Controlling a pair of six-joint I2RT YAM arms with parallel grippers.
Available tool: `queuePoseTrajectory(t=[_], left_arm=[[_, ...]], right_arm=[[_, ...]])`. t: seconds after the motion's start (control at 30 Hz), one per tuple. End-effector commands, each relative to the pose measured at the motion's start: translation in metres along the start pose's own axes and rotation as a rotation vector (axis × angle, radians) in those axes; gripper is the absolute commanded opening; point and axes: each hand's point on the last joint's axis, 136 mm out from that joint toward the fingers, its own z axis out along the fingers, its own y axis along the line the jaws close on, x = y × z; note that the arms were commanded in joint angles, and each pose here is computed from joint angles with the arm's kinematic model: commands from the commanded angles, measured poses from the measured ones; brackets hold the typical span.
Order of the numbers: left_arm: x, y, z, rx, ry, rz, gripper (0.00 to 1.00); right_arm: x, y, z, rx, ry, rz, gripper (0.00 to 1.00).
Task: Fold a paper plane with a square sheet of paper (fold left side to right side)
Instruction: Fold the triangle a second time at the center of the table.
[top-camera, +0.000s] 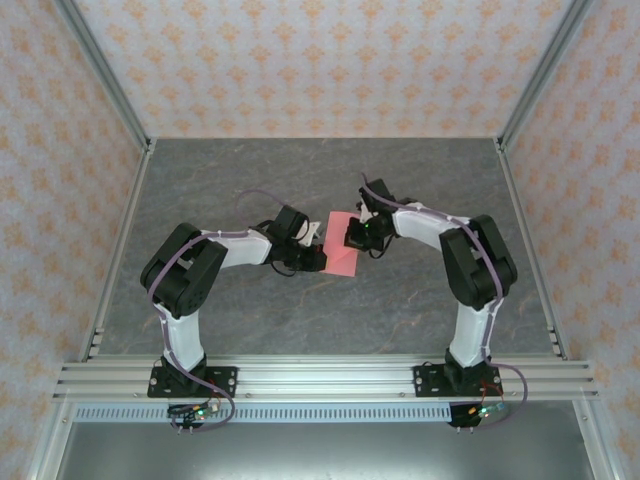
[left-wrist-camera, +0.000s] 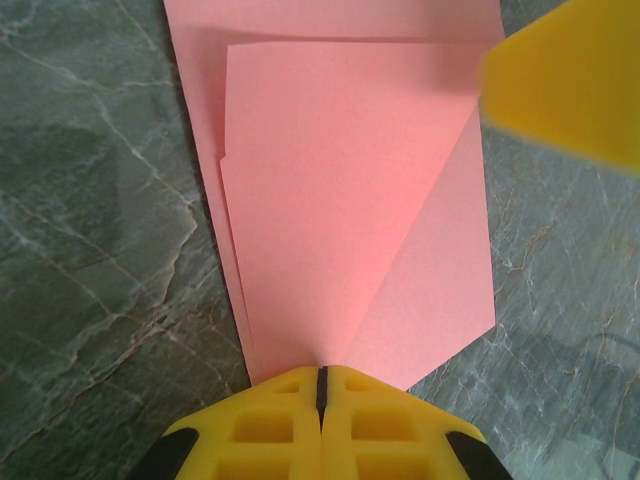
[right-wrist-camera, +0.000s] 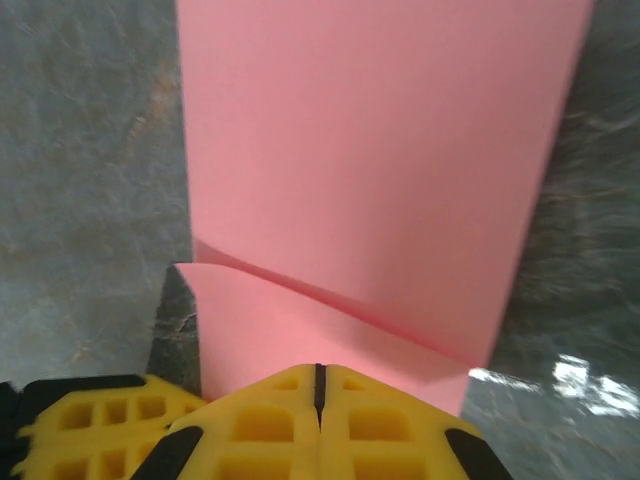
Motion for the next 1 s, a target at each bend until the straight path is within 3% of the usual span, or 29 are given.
queuePoseTrajectory(t=[0.0, 0.3, 0.67, 0.83, 0.9, 0.97], left_arm=[[0.037, 0.049, 0.003, -0.198, 0.099, -0.075, 0.0], [0.05, 0.049, -0.009, -0.205, 0.108, -0.066, 0.0], [0.067, 0.049, -0.025, -0.209, 0.108, -0.074, 0.0], [0.05, 0.038, -0.049, -0.224, 0.036, -0.042, 0.0], [0.037, 0.028, -0.057, -0.204, -0.002, -0.028, 0.05], [0.023, 0.018, -0.064, -0.18, -0.041, -0.014, 0.16]], right_arm=[[-0.006, -0.009, 0.011, 0.032, 0.009, 0.04, 0.01], [0.0, -0.038, 0.02, 0.158, 0.049, 0.044, 0.01], [-0.007, -0.025, 0.016, 0.096, 0.031, 0.019, 0.02], [-0.023, -0.001, -0.006, 0.026, -0.05, -0.024, 0.1], [-0.03, 0.009, -0.02, 0.004, -0.099, -0.046, 0.2], [-0.037, 0.014, -0.038, 0.001, -0.164, -0.064, 0.34]])
